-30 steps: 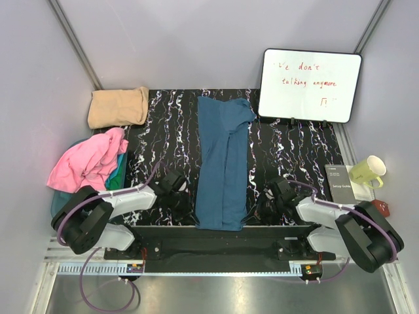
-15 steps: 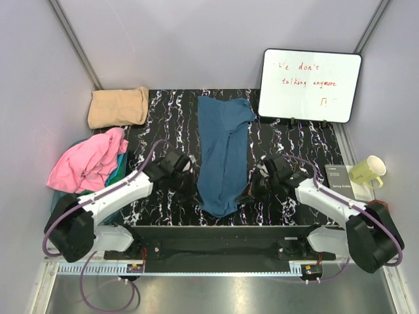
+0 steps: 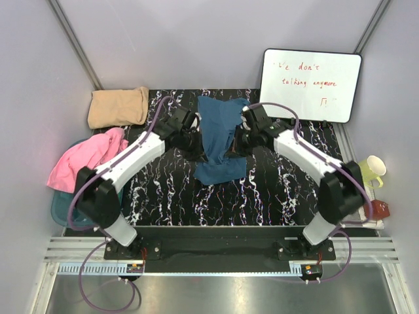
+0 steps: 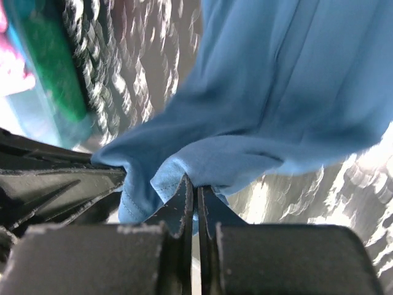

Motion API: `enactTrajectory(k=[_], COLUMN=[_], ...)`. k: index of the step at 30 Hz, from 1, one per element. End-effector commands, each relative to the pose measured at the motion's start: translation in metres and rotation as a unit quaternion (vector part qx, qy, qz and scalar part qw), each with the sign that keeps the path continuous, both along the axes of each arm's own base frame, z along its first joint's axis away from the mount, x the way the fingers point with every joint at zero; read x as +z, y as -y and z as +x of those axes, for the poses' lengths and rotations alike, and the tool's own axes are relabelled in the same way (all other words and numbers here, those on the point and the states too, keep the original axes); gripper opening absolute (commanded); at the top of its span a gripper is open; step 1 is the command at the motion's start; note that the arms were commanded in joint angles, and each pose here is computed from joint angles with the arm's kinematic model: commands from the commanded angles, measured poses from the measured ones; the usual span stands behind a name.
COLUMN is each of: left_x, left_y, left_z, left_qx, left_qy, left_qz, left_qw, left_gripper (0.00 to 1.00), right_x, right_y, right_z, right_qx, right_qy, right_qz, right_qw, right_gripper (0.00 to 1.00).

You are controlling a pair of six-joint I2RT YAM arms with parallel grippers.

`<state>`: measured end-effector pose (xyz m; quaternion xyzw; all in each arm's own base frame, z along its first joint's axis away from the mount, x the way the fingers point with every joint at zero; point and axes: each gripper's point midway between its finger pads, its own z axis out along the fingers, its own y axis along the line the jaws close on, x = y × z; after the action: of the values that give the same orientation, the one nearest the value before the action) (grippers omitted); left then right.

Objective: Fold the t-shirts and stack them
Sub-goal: Fold the folded rectangular tshirt in 1/3 of the way

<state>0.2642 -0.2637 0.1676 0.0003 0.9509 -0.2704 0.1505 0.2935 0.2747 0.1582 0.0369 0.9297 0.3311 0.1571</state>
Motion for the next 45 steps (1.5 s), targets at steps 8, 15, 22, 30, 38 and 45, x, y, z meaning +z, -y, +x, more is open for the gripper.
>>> enactTrajectory(k=[8, 15, 22, 30, 38, 45], left_x=[-0.026, -0.037, -0.03, -0.034, -0.028, -0.041], left_y=[-0.008, -0.004, -0.009, -0.018, -0.021, -0.02], left_z=[0.107, 0.143, 0.153, 0.138, 0.117, 0.091], left_qx=[0.001, -0.001, -0.01, -0.027, -0.047, -0.057], left_qy=[-0.001, -0.012, 0.003, 0.002, 0.0, -0.026], left_qz=[0.008, -0.013, -0.016, -0.007, -0.014, -0.03], left_qw=[1.0, 1.0, 1.0, 1.0, 0.999, 0.998], left_gripper=[0.0, 0.25, 0.99, 0.99, 0.99, 0.99], right_x=[-0.011, -0.037, -0.069, -0.053, -0.088, -0.033], right_y=[0.051, 0.062, 0.064, 0.084, 0.098, 0.136], right_z=[0.123, 0.151, 0.171, 0.216, 0.229, 0.209], right_qx=[-0.047, -0.058, -0.069, -0.131, -0.125, -0.151], right_qy=[0.052, 0.034, 0.017, 0.05, 0.015, 0.072], right_qz=[-0.11, -0.141, -0.161, -0.167, -0.204, -0.257], right_qw=[0.992, 0.988, 0.984, 0.976, 0.971, 0.952], right_gripper=[0.0, 0.0, 0.0, 0.0, 0.59, 1.0])
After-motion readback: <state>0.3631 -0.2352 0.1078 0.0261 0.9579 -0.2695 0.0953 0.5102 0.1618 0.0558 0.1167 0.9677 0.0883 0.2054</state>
